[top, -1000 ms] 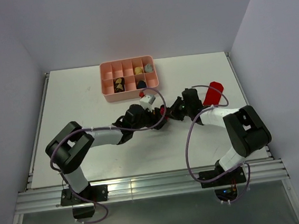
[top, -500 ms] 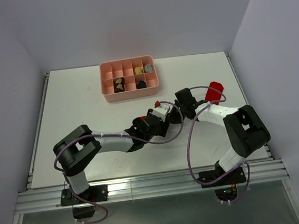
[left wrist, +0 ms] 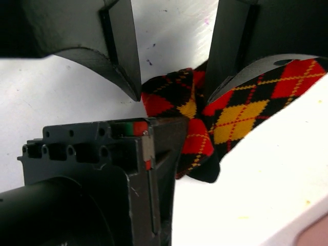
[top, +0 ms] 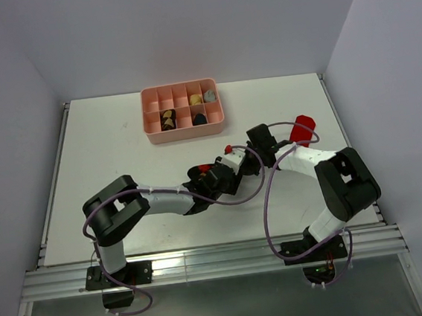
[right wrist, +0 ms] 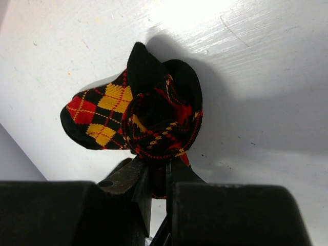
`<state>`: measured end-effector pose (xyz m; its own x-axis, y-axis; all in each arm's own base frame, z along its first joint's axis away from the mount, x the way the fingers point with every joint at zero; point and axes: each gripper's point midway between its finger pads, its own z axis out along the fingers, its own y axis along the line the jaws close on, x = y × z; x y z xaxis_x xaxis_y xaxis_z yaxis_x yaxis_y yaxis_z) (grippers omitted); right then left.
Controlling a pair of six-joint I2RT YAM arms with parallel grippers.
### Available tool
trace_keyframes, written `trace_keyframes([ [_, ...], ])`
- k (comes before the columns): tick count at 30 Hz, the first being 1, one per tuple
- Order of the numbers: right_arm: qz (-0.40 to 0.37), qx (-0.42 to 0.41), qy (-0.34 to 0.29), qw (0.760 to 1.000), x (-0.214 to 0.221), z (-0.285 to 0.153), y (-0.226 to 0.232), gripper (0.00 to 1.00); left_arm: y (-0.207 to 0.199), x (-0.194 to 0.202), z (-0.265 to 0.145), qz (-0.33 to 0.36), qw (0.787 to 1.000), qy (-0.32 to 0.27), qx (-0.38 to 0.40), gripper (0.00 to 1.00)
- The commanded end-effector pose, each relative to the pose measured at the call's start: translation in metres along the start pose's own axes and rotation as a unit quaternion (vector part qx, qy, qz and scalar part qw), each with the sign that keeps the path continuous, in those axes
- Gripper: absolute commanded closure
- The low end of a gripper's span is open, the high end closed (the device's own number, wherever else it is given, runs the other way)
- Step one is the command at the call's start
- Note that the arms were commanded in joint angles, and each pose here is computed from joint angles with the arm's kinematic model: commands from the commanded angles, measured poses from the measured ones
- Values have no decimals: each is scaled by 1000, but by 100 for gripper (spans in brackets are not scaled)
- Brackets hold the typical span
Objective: Roll the socks
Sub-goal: Roll the sock at the center of the board.
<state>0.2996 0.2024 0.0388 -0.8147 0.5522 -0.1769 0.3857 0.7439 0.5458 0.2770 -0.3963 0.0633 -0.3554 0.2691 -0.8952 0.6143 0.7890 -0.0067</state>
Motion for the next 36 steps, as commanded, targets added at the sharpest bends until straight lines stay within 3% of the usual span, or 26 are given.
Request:
trace_keyframes([
  [1, 2, -3, -10, 1000, -7, 0, 10, 100, -15, -3, 4, -24, 1000, 3, 18, 45],
  [6, 4, -11, -10, 1000, -5, 1, 11, 100, -18, 12, 10, -34, 999, 27, 15, 62],
  [10, 6, -19, -7, 1000, -2, 3, 11, 100, -16, 19, 11, -43, 999, 34, 6, 90],
  [12, 5, -33, -6, 999, 0, 3, 12, 95, -13, 19, 10, -47, 998, 32, 3, 99],
  [17, 0, -52, -23, 998, -4, -4, 15, 64, -6, 21, 7, -91, 995, 35, 18, 99],
  [23, -27, -94, -54, 994, -16, -21, 24, 45, 10, 23, 2, -164, 985, 34, 50, 99],
  [36, -84, -205, -107, 969, -28, -34, 40, 46, 22, 18, -14, -308, 943, 30, 120, 99],
])
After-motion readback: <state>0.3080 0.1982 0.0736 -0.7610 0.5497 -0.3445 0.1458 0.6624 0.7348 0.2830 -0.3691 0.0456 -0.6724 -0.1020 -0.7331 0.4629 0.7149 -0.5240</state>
